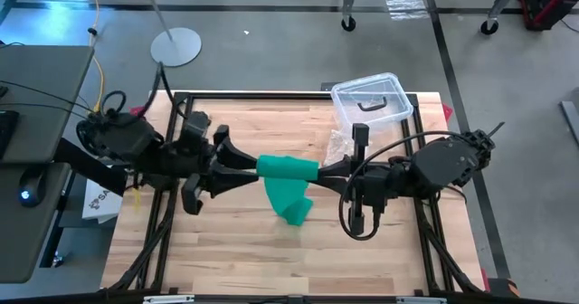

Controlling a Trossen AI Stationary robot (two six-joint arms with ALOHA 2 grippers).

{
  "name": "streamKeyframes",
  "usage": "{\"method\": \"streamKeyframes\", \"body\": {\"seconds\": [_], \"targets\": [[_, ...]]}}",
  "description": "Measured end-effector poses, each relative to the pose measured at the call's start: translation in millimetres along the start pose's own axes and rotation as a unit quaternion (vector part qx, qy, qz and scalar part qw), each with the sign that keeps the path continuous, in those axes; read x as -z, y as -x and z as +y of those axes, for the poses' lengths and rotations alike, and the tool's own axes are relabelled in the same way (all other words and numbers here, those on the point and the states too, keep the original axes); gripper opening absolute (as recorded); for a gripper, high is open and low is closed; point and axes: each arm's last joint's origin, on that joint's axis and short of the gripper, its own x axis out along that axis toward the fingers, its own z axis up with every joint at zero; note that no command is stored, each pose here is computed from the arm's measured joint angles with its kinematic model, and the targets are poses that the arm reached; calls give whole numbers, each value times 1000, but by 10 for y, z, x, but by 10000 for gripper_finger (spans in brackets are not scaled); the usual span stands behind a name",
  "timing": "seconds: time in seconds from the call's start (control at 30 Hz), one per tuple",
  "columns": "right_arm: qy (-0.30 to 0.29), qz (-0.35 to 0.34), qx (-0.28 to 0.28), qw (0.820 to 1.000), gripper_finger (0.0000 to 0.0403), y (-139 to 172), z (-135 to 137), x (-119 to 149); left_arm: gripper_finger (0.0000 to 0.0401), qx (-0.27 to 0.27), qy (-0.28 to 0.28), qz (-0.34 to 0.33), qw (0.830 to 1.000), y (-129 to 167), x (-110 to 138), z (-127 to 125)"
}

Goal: Roll bandage
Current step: Roll the green bandage

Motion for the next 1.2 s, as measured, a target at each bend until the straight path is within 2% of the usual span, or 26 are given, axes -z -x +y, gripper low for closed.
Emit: {"method": "streamKeyframes", "body": {"seconds": [0.1, 0.2, 0.27, 0.37, 0.5, 0.67, 0.87, 0.93, 1.03, 1.2], "targets": [[-2, -5, -3, 1000, 1, 19, 19, -20, 154, -5, -77, 23, 997, 191, -28, 18], [-17, -20, -4, 1000, 1, 51, 9, -56, 141, -21, -207, 41, 977, 247, 11, 21], [-26, -30, -9, 999, 1, 72, 2, -77, 134, -34, -276, 43, 960, 163, 70, 5], [-35, -42, -3, 998, 1, 96, -28, -106, 132, -44, -322, 43, 945, -52, 168, 2], [-40, -49, 0, 998, 1, 99, -37, -121, 148, -20, -323, 17, 946, -225, 175, -19], [-41, -50, 0, 998, 1, 100, -36, -123, 168, -56, -296, 9, 953, -339, 196, 34], [-45, -50, -1, 998, 1, 112, -20, -132, 172, -32, -253, 44, 966, -89, 214, -42], [-45, -50, -2, 998, 1, 113, -19, -131, 172, -43, -254, 56, 965, -48, 240, -41], [-46, -50, -2, 998, 1, 113, -17, -131, 172, -75, -266, 36, 960, -71, 218, -25], [-54, -49, -2, 997, 1, 113, -18, -130, 172, -48, -284, -11, 958, -213, 130, -34]]}}
